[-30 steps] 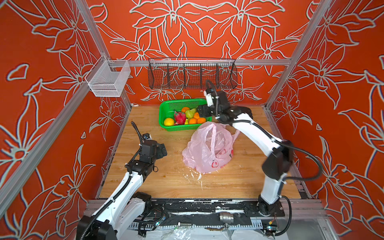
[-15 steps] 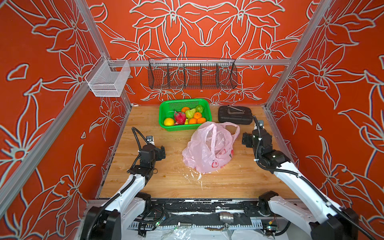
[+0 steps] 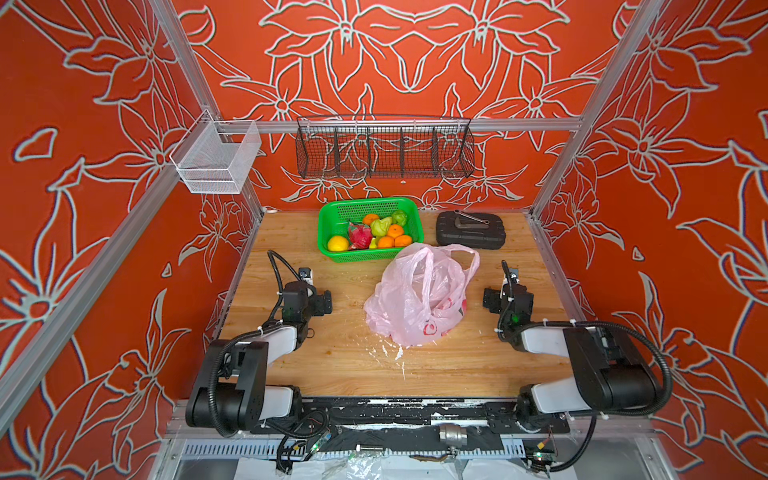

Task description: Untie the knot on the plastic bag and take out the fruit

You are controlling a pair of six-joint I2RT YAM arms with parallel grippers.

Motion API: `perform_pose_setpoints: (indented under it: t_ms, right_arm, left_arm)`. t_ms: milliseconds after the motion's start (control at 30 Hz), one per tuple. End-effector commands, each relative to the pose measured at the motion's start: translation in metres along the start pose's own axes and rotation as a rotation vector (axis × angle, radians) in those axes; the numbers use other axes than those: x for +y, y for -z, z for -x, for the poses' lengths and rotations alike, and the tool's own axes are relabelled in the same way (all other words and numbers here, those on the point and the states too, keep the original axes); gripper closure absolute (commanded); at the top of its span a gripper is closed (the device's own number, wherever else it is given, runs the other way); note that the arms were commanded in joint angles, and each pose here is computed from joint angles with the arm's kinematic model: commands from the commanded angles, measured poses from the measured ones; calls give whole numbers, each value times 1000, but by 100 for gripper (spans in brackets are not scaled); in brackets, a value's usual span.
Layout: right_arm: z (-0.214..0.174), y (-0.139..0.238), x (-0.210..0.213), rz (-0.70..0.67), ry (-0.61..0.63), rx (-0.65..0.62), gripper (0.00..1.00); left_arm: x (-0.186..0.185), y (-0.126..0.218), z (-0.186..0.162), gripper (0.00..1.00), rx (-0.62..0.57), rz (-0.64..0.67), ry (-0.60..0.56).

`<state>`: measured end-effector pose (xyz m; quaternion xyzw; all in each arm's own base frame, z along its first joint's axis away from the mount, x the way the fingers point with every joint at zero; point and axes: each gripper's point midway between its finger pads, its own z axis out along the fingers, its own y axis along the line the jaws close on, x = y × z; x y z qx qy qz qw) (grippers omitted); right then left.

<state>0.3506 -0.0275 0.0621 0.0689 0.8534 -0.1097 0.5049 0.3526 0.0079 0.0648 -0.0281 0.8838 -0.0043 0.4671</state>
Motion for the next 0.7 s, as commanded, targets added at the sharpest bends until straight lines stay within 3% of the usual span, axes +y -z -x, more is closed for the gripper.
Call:
perform_pose_setpoints:
  t_ms: [0,67,133,200,667]
  right_arm:
    - [43,5,7,93,-38,-200,3]
    - [36,2,-1,44,-47,-118,3]
    - [40,4,-3,34,-57,-180,3]
    - [37,3,-2,35,-49,-124,3]
    - [38,2,1,42,-34,-135,3]
  left_arm:
    - [-4,-1,23,3,-52,-54,15]
    - [-3,-1,23,3,-53,-48,19]
    - [-1,0,23,3,-56,-38,24]
    - [-1,0,23,3,-56,-37,24]
    - [-1,0,24,3,-57,-36,24]
